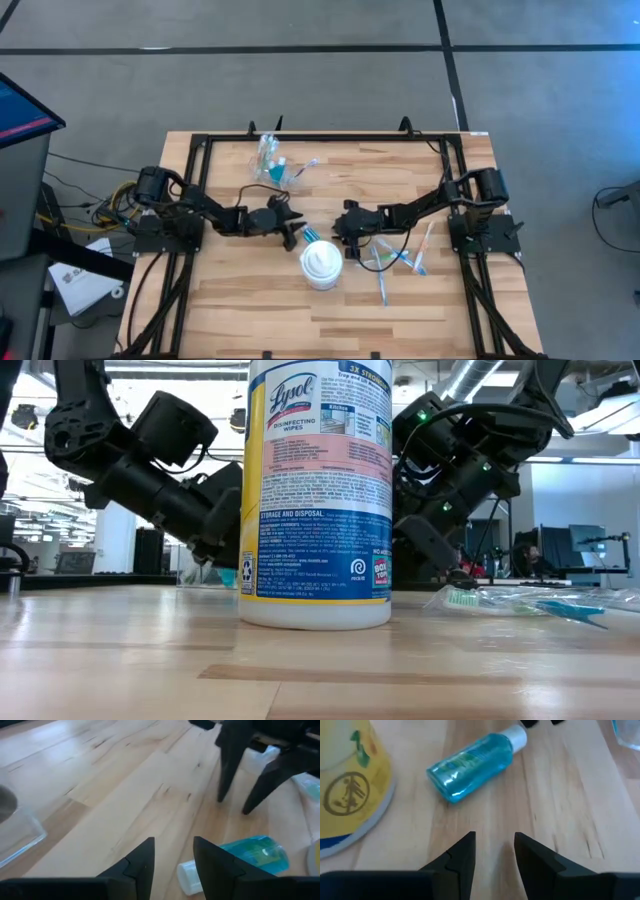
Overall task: Pick & Place toothbrushing station
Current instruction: Put the blue mouthwash into the transparent organizer
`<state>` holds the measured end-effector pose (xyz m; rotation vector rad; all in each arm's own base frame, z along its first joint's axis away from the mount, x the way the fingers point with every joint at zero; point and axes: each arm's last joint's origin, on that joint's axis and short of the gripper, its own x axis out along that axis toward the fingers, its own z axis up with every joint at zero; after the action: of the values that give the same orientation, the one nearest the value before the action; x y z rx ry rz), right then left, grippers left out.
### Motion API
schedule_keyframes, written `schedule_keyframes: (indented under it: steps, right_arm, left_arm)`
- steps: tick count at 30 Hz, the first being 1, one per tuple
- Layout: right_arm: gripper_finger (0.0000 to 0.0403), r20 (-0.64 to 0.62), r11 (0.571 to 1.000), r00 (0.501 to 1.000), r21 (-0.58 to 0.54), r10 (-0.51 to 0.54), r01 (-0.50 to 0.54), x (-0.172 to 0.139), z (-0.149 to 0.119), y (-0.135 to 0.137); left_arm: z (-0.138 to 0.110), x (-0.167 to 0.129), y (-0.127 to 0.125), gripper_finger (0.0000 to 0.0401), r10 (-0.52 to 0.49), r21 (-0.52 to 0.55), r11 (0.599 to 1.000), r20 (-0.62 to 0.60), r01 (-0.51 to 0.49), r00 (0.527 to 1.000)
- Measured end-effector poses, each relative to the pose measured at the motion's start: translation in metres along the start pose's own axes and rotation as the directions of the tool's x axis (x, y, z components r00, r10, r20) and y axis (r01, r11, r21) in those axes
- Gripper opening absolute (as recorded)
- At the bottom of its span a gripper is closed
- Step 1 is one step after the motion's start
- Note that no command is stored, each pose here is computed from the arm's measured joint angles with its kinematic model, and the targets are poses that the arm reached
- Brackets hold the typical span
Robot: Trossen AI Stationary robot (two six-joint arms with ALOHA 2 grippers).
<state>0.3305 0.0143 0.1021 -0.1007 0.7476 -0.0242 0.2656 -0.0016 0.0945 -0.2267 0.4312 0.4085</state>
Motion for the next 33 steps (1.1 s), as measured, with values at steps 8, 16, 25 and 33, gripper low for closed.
schedule_keyframes:
  steps: [8, 16, 25, 33]
  right_arm:
    - [0.0115, 0.016, 1.000, 1.000, -0.017, 0.019, -0.019, 0.000, 0.001, 0.000]
    - [0.0096, 0.027, 0.999, 0.999, -0.028, 0.019, -0.018, 0.005, 0.000, 0.001]
    - [0.0095, 0.078, 0.999, 0.997, -0.026, 0.027, -0.025, 0.008, 0.004, 0.001]
    - [0.0095, 0.070, 0.997, 0.995, -0.036, 0.071, -0.069, 0.029, 0.006, 0.004]
  left_arm:
    - [-0.007, -0.003, 0.005, 0.0131, 0.013, -0.020, 1.000, -0.029, -0.014, 0.999]
    - [-0.006, -0.005, 0.005, 0.0131, 0.016, -0.021, 1.000, -0.037, -0.016, 0.999]
    - [0.005, -0.021, 0.008, 0.0131, -0.002, -0.041, 0.999, 0.012, 0.002, 1.000]
    - [0.008, -0.043, 0.016, 0.0131, -0.014, -0.062, 0.998, 0.057, 0.018, 0.998]
